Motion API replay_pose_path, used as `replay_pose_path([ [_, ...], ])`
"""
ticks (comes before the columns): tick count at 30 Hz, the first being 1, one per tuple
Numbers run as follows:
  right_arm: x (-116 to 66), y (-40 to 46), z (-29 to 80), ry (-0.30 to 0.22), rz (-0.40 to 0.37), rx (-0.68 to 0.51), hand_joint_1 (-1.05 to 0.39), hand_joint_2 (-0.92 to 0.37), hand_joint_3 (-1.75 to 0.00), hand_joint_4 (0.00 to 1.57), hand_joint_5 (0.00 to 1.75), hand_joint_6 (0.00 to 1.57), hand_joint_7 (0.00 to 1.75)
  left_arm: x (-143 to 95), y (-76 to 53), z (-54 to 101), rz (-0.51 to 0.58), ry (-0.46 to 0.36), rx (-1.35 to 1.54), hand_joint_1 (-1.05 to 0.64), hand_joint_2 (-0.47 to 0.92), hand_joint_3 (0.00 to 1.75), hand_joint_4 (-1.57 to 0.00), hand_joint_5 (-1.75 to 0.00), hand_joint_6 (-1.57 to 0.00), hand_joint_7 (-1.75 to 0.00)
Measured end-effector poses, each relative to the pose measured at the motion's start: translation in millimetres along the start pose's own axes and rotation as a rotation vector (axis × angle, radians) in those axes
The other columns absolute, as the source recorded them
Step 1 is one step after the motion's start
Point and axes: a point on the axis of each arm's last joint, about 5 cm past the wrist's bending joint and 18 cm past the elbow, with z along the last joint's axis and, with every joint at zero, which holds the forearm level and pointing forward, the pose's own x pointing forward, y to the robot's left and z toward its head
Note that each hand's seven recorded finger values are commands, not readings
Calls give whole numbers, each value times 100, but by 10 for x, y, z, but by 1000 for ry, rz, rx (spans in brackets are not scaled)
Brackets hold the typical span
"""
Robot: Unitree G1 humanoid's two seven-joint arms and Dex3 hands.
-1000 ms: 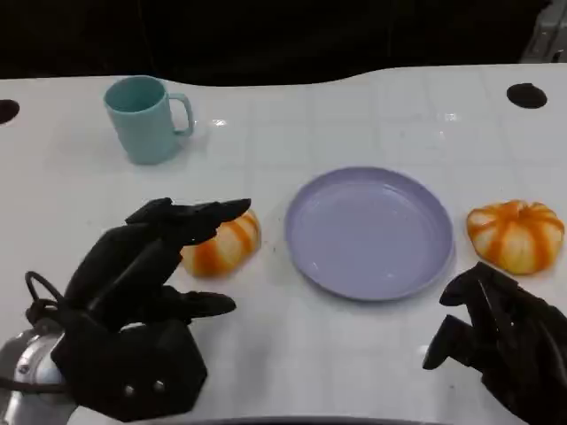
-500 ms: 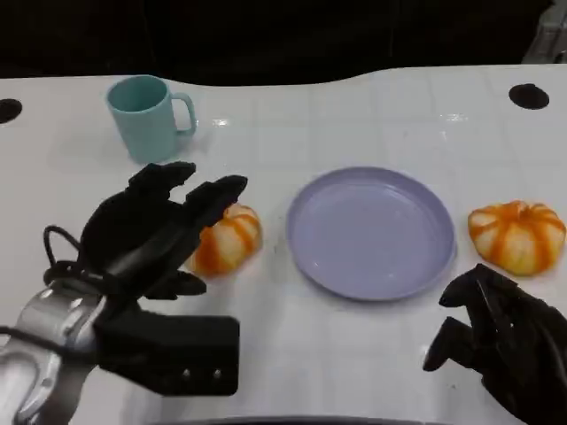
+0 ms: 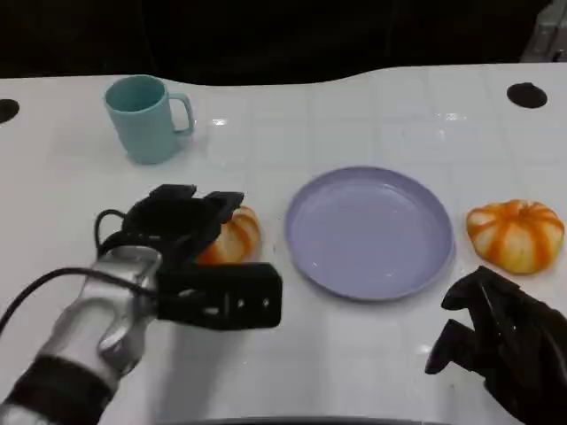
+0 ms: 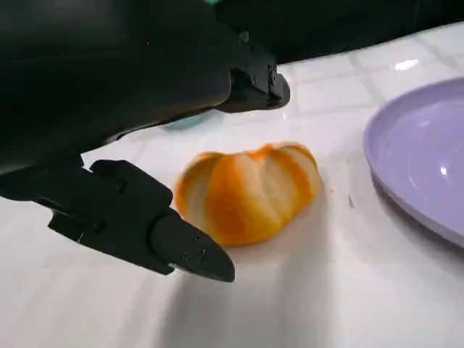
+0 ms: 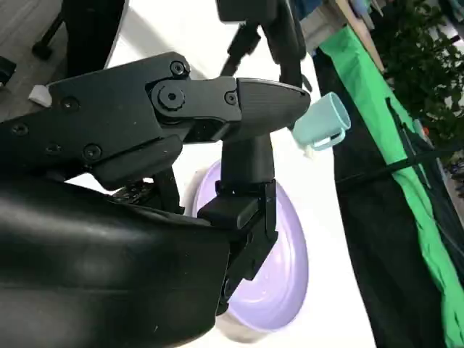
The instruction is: Grasp the bread from the table and place it into the plate.
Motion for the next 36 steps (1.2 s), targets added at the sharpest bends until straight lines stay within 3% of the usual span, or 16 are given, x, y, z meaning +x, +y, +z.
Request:
replay_pose_path([
  [11,-19,-13,-1,5,3,-8,-45,-92,-37,66,175,52,161,277,-109,75,-94,101,-34,-32,76,0,-1,-14,-17,-1],
  [20,-50,-22,-14,11,0,-5,-46,-92,-37,65,175,50,161,349,-100,114,-100,113,-22,-26,80,2,-7,-15,-20,-1],
  [23,-55,-24,-19,12,1,1,-46,-92,-36,65,175,50,161,348,-116,99,-93,102,-22,-24,88,1,-26,-14,-36,-3],
  [24,-58,-24,-20,12,1,3,-46,-92,-36,65,175,51,161,346,-123,92,-91,97,-25,-23,90,3,-48,-16,-55,-6],
  [26,-64,-21,-17,9,2,3,-46,-92,-36,65,175,51,161,338,-137,67,-78,88,-39,-21,92,5,-70,-19,-75,-7],
  [27,-68,-18,-13,7,3,2,-47,-92,-36,65,175,51,160,333,-144,51,-65,87,-52,-25,92,2,-85,-44,-100,-9],
  [28,-72,-16,-10,5,3,1,-47,-92,-36,65,175,51,160,330,-143,36,-45,85,-67,-26,92,1,-85,-65,-111,-8],
  [29,-74,-16,-8,4,4,0,-47,-92,-36,65,175,51,160,327,-136,21,-21,81,-87,-27,92,1,-84,-77,-116,-7],
  [30,-75,-16,-5,3,4,-2,-47,-92,-36,65,175,51,160,325,-130,6,-4,81,-104,-27,92,14,-80,-119,-114,-4],
  [31,-76,-17,-3,3,5,-3,-47,-92,-36,65,175,51,160,321,-128,-7,16,79,-110,-27,92,20,-77,-134,-113,-3],
  [35,-76,-17,-2,2,12,1,-46,-92,-36,65,175,51,159,312,-153,-20,78,75,-106,-29,92,23,-73,-156,-116,-5],
  [36,-75,-20,-2,2,15,5,-46,-92,-36,65,175,52,159,310,-158,-23,89,76,-104,-28,92,23,-74,-164,-115,-26],
])
